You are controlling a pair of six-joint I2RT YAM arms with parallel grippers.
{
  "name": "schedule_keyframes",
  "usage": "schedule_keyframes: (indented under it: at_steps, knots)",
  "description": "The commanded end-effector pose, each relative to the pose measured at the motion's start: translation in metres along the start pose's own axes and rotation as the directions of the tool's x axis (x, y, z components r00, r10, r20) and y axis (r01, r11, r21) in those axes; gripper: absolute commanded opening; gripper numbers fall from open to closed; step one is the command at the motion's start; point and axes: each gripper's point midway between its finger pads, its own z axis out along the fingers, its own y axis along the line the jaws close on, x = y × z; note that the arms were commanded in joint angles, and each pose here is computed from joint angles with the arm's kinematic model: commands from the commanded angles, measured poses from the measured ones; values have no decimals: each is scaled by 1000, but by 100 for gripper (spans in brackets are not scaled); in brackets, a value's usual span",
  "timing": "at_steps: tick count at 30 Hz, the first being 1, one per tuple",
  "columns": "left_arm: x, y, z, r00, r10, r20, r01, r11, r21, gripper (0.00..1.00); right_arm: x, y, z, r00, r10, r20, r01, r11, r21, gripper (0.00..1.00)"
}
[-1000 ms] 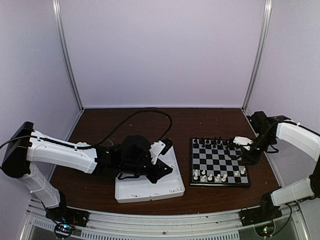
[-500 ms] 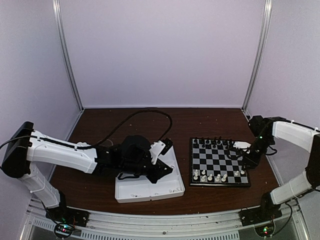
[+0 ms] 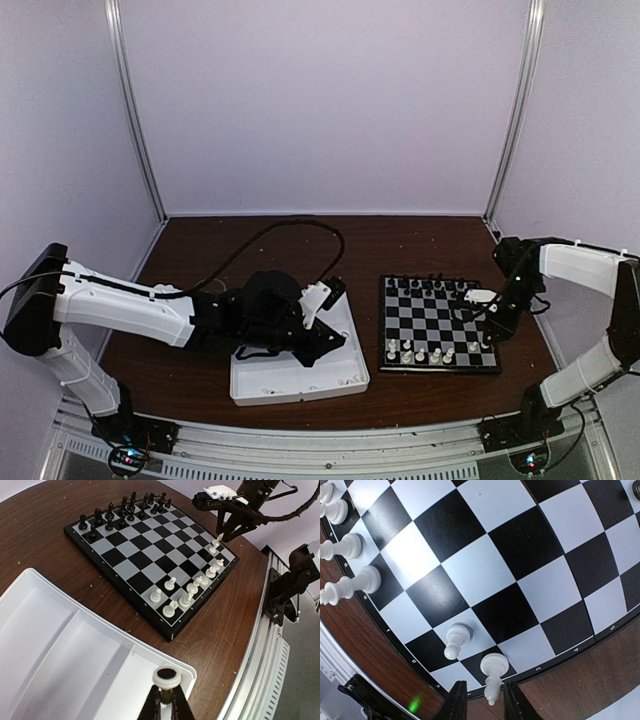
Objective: Set up the chess pieces on the board
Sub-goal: Pick up the bishop from the chessboard.
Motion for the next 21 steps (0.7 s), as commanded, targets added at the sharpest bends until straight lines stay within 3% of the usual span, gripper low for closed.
schedule_keyframes:
  at_steps: [1,11,21]
  knots:
    - [-10,-8,2,1000,12,23,-13,1000,25,3,1,-6,5,1000,15,-9,-14,1000,18,26]
    - [-9,-8,1,1000,11,20,-12,1000,26,2,2,-9,7,1000,24,-16,-24,999,22,7]
    - [-10,-8,2,1000,17,22,-18,999,28,2,4,-7,-26,1000,15,22,-17,996,92,5]
